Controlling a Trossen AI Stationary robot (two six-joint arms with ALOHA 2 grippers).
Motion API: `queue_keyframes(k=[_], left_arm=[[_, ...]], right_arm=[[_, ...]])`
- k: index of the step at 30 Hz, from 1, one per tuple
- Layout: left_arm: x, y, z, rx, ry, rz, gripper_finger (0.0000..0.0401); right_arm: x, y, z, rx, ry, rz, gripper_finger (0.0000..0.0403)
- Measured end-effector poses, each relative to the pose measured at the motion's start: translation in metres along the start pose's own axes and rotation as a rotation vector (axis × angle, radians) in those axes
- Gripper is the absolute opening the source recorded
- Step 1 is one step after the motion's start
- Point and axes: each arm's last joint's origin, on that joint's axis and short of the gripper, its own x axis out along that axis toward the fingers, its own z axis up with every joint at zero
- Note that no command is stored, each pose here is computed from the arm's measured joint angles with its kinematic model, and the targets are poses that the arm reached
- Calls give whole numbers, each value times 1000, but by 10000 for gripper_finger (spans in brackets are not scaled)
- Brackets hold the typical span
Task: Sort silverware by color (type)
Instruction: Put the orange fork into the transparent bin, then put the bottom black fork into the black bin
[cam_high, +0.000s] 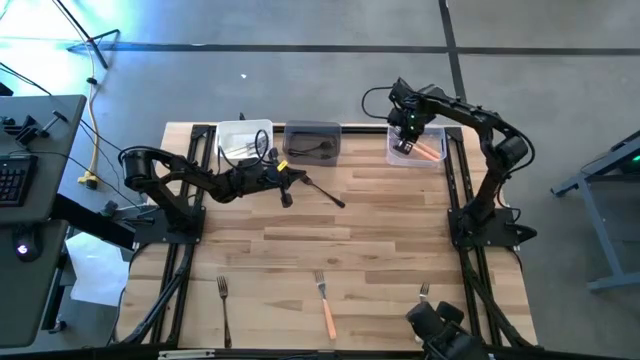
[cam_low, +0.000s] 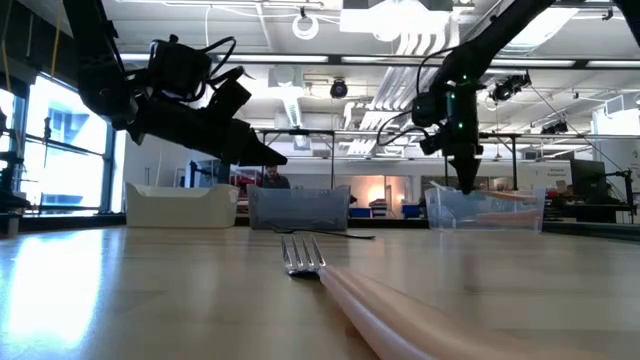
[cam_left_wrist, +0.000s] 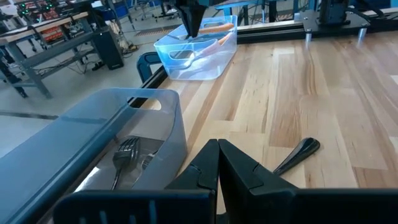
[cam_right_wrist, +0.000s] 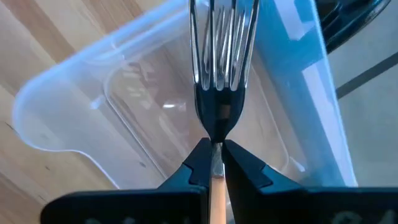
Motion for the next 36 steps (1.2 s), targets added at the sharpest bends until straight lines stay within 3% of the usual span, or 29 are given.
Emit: queue_keyframes(k=[16,23,29,32,36], left_arm=[[0,1,0,0,4,7,0],[0,1,0,0,5,14,0],[0,1,0,0,6,19,0],[0,1,-1,0,9,27,0],[0,1,-2,-26,18,26,0]], right_arm=[[28,-5,4,22,84,-6,27],[16,-10,9,59,96,-77,111],[-14,-13,15,62,106,-88,171],[-42,-10,15,61,51,-108,158],[-77,-1,6,119,-147,-118,97]])
